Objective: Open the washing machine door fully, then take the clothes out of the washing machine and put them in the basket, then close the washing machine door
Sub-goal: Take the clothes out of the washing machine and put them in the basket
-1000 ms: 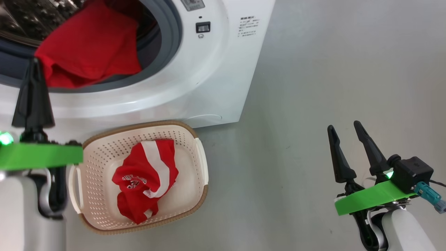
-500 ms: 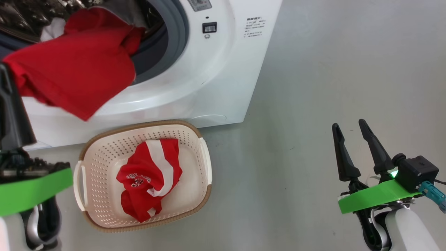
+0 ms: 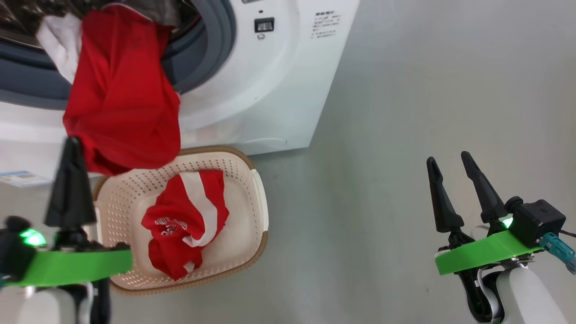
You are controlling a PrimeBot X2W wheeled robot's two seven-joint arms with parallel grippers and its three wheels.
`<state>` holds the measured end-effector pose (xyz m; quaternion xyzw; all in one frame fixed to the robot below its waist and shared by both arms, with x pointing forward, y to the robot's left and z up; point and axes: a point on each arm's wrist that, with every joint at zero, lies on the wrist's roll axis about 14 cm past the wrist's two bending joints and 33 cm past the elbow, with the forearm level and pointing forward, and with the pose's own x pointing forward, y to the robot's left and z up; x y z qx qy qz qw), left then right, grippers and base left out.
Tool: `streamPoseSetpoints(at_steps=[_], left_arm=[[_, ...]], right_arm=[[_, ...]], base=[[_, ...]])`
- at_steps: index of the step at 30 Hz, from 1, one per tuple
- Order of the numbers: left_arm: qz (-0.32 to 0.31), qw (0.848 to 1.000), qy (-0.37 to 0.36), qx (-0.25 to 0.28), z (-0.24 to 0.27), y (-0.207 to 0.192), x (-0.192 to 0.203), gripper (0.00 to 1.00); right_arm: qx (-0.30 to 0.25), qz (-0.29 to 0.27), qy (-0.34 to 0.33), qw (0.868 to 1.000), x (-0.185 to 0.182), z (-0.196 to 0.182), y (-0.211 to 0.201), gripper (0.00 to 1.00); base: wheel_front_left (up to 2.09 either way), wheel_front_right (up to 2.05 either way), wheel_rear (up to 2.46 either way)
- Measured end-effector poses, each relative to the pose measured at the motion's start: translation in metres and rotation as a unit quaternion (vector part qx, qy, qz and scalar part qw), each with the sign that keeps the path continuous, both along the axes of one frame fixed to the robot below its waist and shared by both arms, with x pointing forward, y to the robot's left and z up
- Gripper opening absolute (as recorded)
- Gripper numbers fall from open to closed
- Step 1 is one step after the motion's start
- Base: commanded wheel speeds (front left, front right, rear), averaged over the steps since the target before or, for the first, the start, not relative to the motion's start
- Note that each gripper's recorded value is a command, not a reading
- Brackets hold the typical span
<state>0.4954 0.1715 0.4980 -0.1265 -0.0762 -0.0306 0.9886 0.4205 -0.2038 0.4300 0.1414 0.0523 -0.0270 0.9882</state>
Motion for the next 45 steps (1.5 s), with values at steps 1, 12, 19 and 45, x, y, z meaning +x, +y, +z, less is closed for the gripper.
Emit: streamPoseSetpoints(at_steps=[1,12,19,45], left_arm=[[-0.003,1.000,0.017,-0.001,-0.012,-0.002,0.000,0.00],[-0.048,0.980,0.194,0.015,-0.136,-0.028,-0.005,0.00],[-0.079,0.958,0.273,0.041,-0.196,-0.039,0.008,0.00],[-0.105,0.919,0.372,0.073,-0.273,-0.049,0.032,0.73]], right_arm=[[0.000,0.000,0.003,1.000,0.000,-0.002,0.000,1.00],[-0.004,-0.003,0.018,1.000,0.011,-0.017,-0.003,1.00],[-0.007,-0.003,0.028,1.000,0.024,-0.032,-0.005,1.00],[0.001,0.008,0.059,0.998,0.042,-0.067,0.001,1.00]], base=[[0.00,0.00,0.00],[0.00,0.00,0.00],[0.00,0.00,0.00],[0.00,0.00,0.00]])
